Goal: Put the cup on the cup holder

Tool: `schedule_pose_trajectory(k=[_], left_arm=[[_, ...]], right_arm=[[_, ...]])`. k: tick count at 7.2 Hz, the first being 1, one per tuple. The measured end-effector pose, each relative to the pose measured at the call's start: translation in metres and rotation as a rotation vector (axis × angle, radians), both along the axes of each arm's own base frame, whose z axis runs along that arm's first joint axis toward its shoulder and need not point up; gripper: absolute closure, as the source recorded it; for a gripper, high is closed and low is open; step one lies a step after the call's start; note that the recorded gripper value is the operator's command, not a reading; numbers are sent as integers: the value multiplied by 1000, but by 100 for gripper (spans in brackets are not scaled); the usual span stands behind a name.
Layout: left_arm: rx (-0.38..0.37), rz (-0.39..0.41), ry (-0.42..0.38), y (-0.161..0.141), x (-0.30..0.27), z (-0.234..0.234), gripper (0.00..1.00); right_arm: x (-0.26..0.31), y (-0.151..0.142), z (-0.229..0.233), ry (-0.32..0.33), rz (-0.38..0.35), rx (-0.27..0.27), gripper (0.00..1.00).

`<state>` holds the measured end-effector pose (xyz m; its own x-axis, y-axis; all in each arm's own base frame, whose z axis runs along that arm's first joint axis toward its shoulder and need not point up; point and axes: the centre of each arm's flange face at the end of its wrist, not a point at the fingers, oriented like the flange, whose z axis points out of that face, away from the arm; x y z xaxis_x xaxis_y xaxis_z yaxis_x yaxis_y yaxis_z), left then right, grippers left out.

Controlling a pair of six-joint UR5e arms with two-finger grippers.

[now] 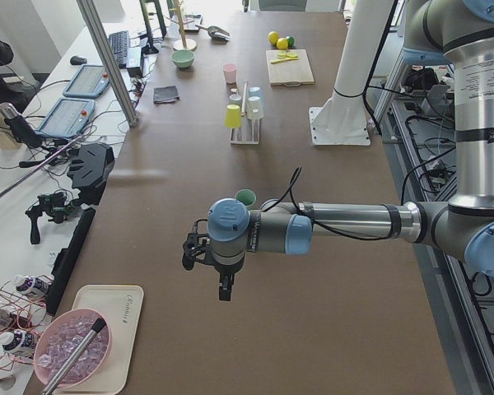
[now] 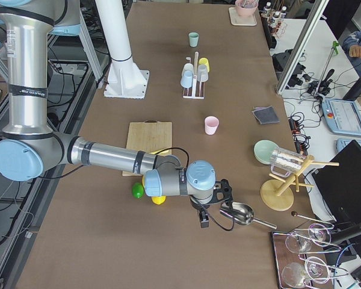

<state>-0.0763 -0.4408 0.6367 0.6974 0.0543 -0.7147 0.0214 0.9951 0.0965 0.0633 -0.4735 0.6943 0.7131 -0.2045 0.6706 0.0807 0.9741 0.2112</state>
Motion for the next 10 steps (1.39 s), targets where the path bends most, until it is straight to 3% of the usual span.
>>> schedule_pose_trajectory(k=[2,5,6,10], left_arm=[[13,16,-2,-27,6,-22,2],[-63,82,-9,-101,40,-101,2],[-85,101,-11,-113,51,-119,2],[-155,127,-14,-118,66,-130,2]], right_arm=[[-3,-4,-20,-20,-9,36,0],[-24,5,-49,-17,-54,67,0],[-38,2,-66,-15,-84,70,0],[-120,-19,-146,50,-242,91,0]])
